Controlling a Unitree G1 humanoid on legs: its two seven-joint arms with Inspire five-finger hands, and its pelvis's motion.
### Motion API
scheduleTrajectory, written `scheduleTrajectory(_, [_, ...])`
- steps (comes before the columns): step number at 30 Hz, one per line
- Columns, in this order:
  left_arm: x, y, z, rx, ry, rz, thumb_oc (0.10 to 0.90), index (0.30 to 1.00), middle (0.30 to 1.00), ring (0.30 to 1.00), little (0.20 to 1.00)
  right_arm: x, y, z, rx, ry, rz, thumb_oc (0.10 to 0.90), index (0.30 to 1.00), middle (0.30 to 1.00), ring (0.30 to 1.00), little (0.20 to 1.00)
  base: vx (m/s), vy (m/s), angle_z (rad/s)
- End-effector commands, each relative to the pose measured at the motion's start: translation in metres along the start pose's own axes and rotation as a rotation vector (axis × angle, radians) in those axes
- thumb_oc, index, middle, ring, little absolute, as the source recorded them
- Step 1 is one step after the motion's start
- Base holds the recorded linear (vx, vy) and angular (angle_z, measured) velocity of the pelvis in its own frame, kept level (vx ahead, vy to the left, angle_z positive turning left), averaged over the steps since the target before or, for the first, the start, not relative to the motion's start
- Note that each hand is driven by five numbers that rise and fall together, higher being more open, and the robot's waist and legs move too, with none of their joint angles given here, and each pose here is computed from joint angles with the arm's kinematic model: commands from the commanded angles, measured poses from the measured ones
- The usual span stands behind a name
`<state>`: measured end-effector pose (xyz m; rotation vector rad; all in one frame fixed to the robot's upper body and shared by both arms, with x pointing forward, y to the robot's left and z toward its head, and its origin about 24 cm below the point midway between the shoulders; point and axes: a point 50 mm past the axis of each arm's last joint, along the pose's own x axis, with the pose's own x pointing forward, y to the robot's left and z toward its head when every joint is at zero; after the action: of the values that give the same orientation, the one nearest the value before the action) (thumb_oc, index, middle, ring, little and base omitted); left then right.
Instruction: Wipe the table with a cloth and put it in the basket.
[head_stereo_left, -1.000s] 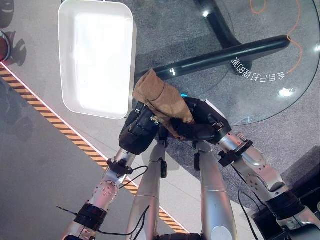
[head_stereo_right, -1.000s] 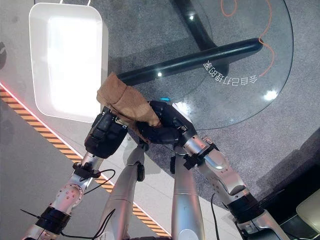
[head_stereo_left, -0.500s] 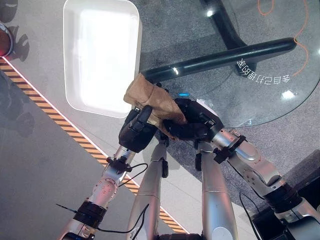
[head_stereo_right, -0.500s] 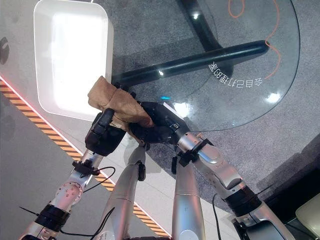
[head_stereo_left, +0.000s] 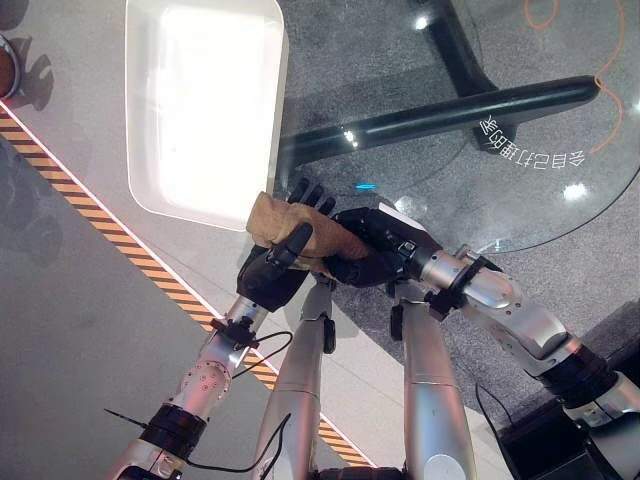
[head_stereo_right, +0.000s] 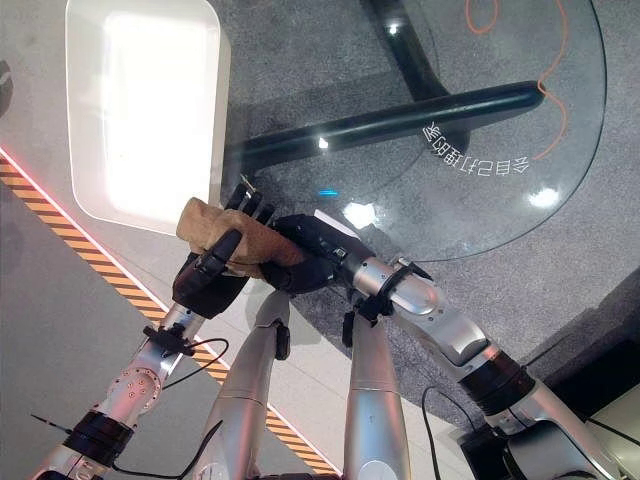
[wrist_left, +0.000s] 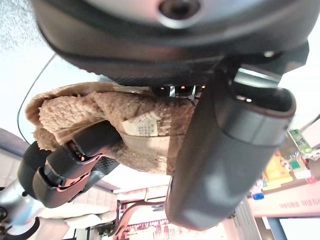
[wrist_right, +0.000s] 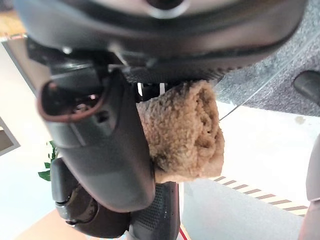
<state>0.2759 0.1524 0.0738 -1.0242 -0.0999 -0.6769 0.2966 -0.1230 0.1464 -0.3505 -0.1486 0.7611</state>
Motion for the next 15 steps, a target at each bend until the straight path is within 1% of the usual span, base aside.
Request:
scheduleTrajectory(1, [0.022, -0.054, -0.016, -0.039, 0.029, -0.347, 0.8, 0.9, 0.9, 0.9, 0.9, 0.006, 0.034, 0.019, -0.015, -0.104, 0.141, 0.1, 0.3, 0.3, 0.3, 0.2, 0.0, 0.0, 0.0])
scheduleTrajectory(7, [0.023, -0.055, -0.014, -0.046, -0.013, -0.358, 0.8, 0.9, 0.9, 0.9, 0.9, 0.008, 0.036, 0.023, -0.006, -0.126, 0.139, 0.1, 0.3, 0.3, 0.3, 0.2, 0.0, 0.0, 0.0])
scheduleTrajectory(10, [0.023, -0.055, -0.011, -0.055, -0.064, -0.362, 0.8, 0.9, 0.9, 0.9, 0.9, 0.009, 0.037, 0.023, -0.002, -0.121, 0.142, 0.1, 0.3, 0.3, 0.3, 0.2, 0.0, 0.0, 0.0])
scheduleTrajectory(13, [0.022, -0.052, -0.004, -0.058, -0.157, -0.337, 0.8, 0.9, 0.9, 0.9, 0.9, 0.009, 0.037, 0.022, 0.004, -0.115, 0.136, 0.1, 0.3, 0.3, 0.3, 0.2, 0.0, 0.0, 0.0])
scheduleTrajectory(15, [0.022, -0.052, -0.003, -0.061, -0.169, -0.334, 0.8, 0.9, 0.9, 0.9, 0.9, 0.009, 0.037, 0.021, 0.005, -0.115, 0.134, 0.1, 0.3, 0.3, 0.3, 0.2, 0.0, 0.0, 0.0])
